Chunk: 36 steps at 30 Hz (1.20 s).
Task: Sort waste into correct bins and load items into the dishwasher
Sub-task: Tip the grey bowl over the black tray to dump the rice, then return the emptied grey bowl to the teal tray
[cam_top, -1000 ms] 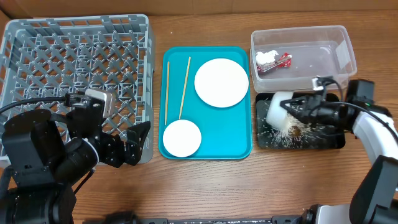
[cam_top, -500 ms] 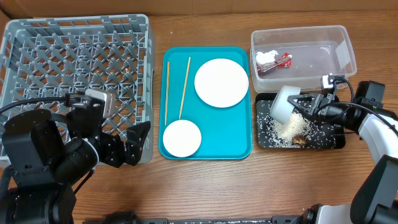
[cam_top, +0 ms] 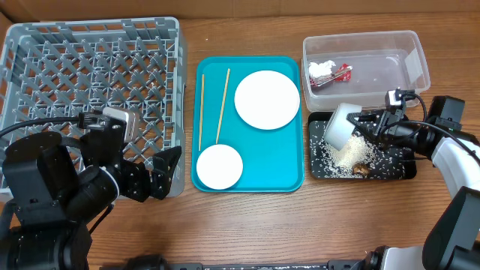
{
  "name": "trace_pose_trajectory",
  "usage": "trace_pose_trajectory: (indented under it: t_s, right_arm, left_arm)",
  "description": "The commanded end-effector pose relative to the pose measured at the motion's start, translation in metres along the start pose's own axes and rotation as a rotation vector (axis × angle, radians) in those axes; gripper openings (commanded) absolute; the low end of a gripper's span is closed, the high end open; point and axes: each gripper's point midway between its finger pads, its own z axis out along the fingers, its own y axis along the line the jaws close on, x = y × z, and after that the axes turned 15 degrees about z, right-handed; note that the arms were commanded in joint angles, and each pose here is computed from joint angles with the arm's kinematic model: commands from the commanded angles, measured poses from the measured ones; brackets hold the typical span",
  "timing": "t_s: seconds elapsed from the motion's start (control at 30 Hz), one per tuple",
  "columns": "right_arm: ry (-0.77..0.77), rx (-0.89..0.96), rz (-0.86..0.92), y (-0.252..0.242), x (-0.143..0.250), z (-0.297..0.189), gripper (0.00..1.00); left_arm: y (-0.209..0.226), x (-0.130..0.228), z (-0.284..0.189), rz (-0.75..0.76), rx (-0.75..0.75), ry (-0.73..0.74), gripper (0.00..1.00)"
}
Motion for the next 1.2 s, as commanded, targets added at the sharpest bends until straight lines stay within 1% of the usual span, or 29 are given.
trace_pose_trajectory:
  t_s: [0.0,0.03,0.07,0.13,0.17,0.2,0.23,0.27,0.33,0.37,0.47,0.53,0.6,0.77,0.83,0.93,1.07,1.17]
  right_arm:
    - [-0.002,0.013,-0.052,0.0,-0.001,0.003,0.04]
    - [-0.044,0.069,0.018,-0.01,-0.008,0.001,0.04]
    - [-0.027,0.039,0.063,-0.005,-0.005,0.0,0.04]
    - [0.089,-0.132,-0.084,0.027,0.015,0.002,0.04]
    - [0.091,-0.128,-0.112,0.027,0.015,0.004,0.04]
    - [0.045,-0.051,-0.09,0.015,0.007,0.006,0.04]
    - [-0.012,0.037,-0.002,-0.001,-0.003,0.006,0.04]
    - [-0.015,0.044,0.078,-0.003,-0.002,0.006,0.04]
    - [0.097,-0.098,-0.029,0.024,0.018,0.008,0.04]
    - [0.112,-0.103,-0.045,0.027,0.022,0.011,0.04]
    - [0.101,-0.038,-0.044,0.024,0.025,0.019,0.04]
    - [0.097,-0.009,-0.087,0.03,0.03,0.024,0.04]
    - [0.061,0.064,-0.129,0.035,0.031,0.03,0.04]
    - [-0.105,0.371,-0.329,0.042,0.039,0.046,0.04]
    - [-0.148,0.472,-0.414,0.04,0.047,0.055,0.04]
    - [-0.144,0.596,-0.514,0.029,0.067,0.077,0.04]
    - [-0.083,0.759,-0.631,-0.001,0.096,0.107,0.04]
    - [-0.046,0.871,-0.72,-0.026,0.112,0.127,0.04]
  left_arm:
    - [0.0,-0.001,-0.002,-0.004,-0.006,-0.003,1.0]
    - [0.0,0.0,-0.002,-0.005,-0.006,-0.001,1.0]
    - [0.0,0.0,-0.002,-0.005,-0.006,0.0,1.0]
    - [-0.001,0.001,-0.002,-0.006,-0.005,0.002,1.0]
    - [-0.001,0.001,-0.002,-0.008,-0.003,0.005,1.0]
    - [-0.001,0.002,-0.002,-0.01,-0.002,0.007,1.0]
    - [-0.001,0.002,-0.002,-0.01,-0.003,0.007,1.0]
    - [-0.001,0.002,-0.002,-0.009,-0.003,0.007,1.0]
    - [-0.001,0.002,-0.002,-0.009,-0.003,0.007,1.0]
    - [-0.001,0.002,-0.002,-0.01,-0.002,0.008,1.0]
    - [-0.001,0.003,-0.002,-0.011,-0.002,0.01,1.0]
    - [-0.001,0.003,-0.002,-0.011,-0.002,0.01,1.0]
    - [-0.001,0.003,-0.002,-0.011,-0.002,0.01,1.0]
    - [-0.001,0.003,-0.002,-0.011,-0.001,0.01,1.0]
    - [-0.001,0.003,-0.002,-0.011,-0.001,0.01,1.0]
    - [-0.001,0.002,-0.002,-0.011,-0.001,0.01,1.0]
    - [-0.001,0.002,-0.002,-0.011,-0.001,0.01,1.0]
    - [-0.001,0.002,-0.002,-0.011,-0.001,0.01,1.0]
